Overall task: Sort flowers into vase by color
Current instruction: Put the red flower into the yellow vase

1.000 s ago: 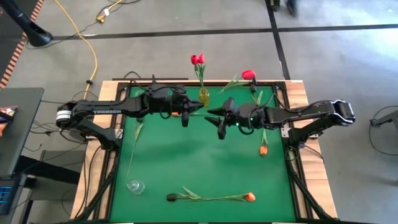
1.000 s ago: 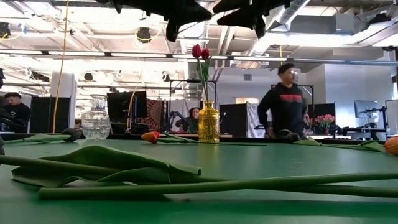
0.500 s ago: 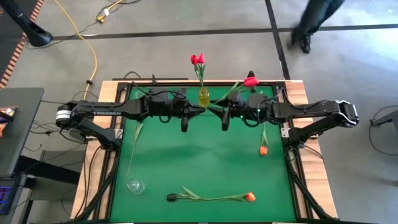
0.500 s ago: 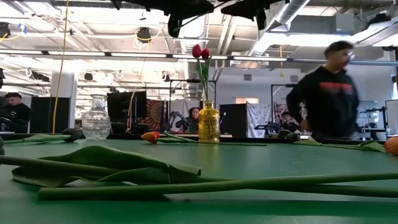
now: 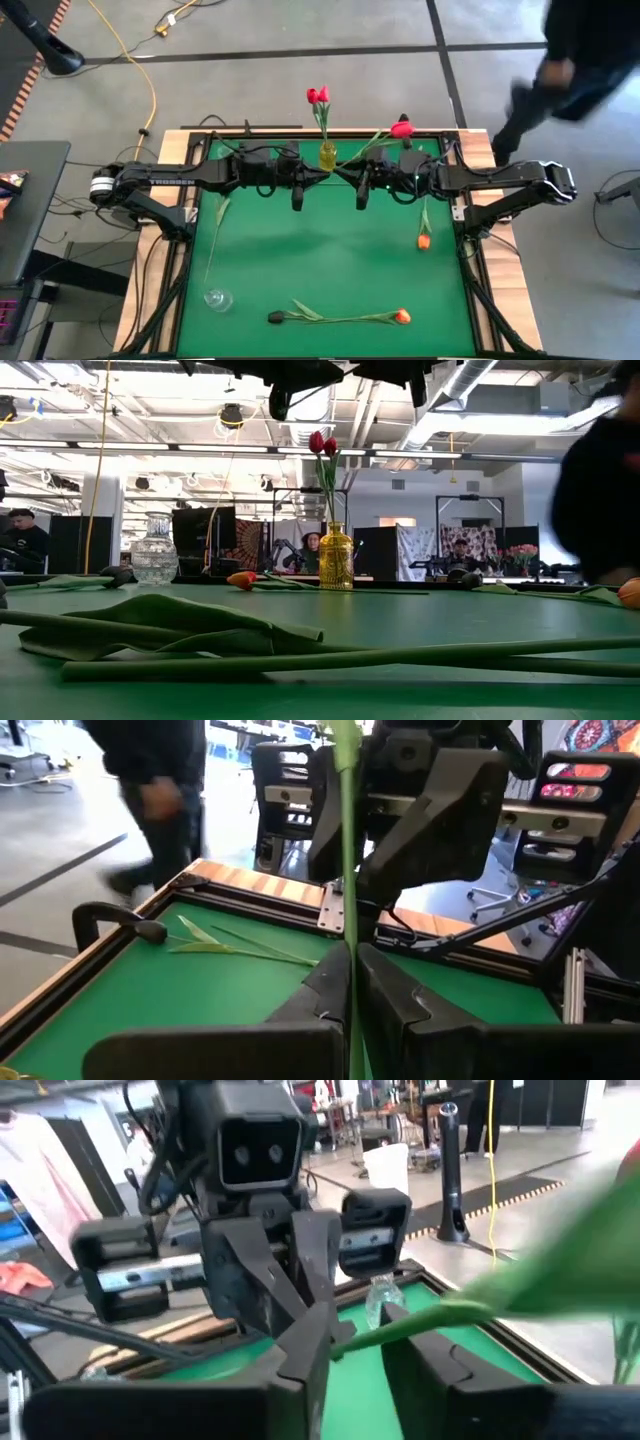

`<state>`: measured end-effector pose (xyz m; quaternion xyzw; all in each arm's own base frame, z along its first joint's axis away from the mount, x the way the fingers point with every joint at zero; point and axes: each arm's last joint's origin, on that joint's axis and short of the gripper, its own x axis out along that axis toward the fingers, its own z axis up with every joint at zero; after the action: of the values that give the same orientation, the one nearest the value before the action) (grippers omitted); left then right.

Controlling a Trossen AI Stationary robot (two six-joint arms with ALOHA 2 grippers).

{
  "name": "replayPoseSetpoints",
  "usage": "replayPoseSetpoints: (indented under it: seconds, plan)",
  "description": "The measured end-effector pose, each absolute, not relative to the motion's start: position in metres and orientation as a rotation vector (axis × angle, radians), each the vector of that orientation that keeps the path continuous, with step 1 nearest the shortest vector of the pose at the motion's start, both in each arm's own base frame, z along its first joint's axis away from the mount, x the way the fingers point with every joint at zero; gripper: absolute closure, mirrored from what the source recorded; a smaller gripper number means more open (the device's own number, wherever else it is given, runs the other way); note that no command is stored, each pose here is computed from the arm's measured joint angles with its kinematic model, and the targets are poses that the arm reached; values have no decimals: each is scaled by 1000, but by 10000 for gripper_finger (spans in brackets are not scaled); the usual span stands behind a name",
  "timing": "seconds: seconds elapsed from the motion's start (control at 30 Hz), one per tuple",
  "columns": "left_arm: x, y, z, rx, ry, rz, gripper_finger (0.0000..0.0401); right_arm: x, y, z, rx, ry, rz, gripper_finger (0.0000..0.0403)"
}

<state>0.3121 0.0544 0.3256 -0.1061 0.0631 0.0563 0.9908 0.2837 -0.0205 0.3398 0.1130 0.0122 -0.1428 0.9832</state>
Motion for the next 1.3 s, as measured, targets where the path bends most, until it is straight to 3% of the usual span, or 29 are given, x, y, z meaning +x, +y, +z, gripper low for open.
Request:
replayPoseSetpoints:
  seconds: [0.3, 0.53, 0.8, 0.93, 1.3]
  plan:
    - [312, 55, 325, -219, 125, 149, 396, 284, -21, 343, 230, -7, -283, 377]
    - [311, 57, 320, -193, 177, 199, 326, 276, -25, 344, 208, 34, -278, 377]
    - [304, 65, 308, -253, 299, 351, 248, 250, -63, 350, 134, 89, -438, 377]
    - [302, 65, 304, -301, 341, 372, 240, 248, -94, 345, 131, 105, -530, 377]
    - [287, 63, 298, -359, 465, 452, 240, 249, -143, 327, 164, 137, -528, 377]
